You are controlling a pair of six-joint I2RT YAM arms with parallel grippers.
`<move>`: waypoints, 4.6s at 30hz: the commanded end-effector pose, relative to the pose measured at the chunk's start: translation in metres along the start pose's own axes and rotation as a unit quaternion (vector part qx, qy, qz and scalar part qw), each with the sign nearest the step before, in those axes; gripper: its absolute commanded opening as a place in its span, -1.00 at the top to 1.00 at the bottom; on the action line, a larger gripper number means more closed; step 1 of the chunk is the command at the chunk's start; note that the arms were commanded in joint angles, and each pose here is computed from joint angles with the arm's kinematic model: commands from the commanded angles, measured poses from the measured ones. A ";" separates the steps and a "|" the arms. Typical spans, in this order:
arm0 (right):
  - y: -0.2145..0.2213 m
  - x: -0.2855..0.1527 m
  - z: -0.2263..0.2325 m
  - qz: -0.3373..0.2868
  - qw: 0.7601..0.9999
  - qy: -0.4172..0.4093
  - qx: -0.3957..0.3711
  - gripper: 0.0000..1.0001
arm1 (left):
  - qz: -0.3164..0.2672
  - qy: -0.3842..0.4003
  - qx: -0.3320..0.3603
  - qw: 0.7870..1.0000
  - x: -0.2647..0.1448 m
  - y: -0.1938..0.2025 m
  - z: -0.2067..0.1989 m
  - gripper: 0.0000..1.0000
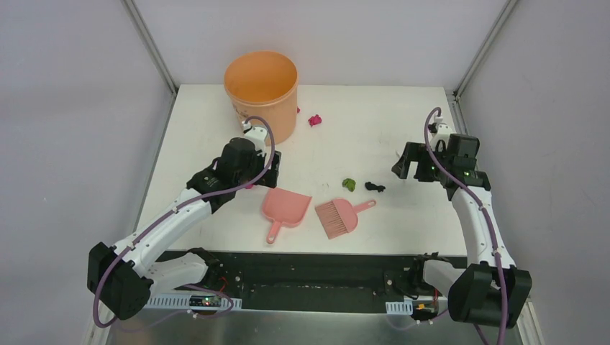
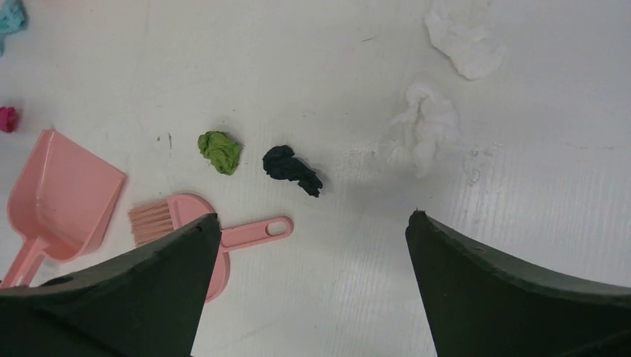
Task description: Sweep away the paper scraps from the table
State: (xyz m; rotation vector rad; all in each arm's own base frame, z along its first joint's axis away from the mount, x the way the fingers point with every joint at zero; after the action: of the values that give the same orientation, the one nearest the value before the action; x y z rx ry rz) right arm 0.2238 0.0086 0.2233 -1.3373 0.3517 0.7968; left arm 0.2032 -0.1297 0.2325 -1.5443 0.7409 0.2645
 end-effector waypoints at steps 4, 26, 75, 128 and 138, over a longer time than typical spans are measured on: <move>0.015 -0.005 0.009 -0.027 0.980 -0.124 -0.152 -0.85 | -0.055 0.076 0.012 0.996 -0.012 -0.009 -0.008 -0.83; 0.026 0.014 0.029 0.042 0.956 -0.190 -0.219 -0.46 | 0.197 0.261 0.103 0.940 0.033 0.033 -0.133 -0.04; 0.025 0.013 0.021 0.052 0.962 -0.221 -0.151 -0.50 | 0.253 0.232 0.294 0.892 0.087 0.111 -0.217 0.46; -0.008 -0.033 0.047 0.133 0.870 -0.447 0.163 -0.87 | -0.020 0.333 0.280 0.900 -0.052 -0.010 -0.180 1.00; 0.002 -0.026 0.047 0.121 0.877 -0.425 0.189 -0.63 | -0.013 0.364 0.270 0.892 -0.044 -0.006 -0.199 1.00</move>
State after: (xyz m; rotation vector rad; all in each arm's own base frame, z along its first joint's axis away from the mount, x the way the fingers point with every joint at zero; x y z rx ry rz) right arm 0.1893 0.0453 0.2419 -0.4600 0.0197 1.4113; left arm 0.1222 -0.2897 0.2714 -1.0104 1.2493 -0.4394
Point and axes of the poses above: each gripper's point midway between its finger pads, its own x axis out along the fingers, its own z axis along the line the jaws close on, y = z × x, the point moved 10 cm from there along -x, back along the fingers, and after that the axes turned 5 degrees about -x, right-handed, at the moved point
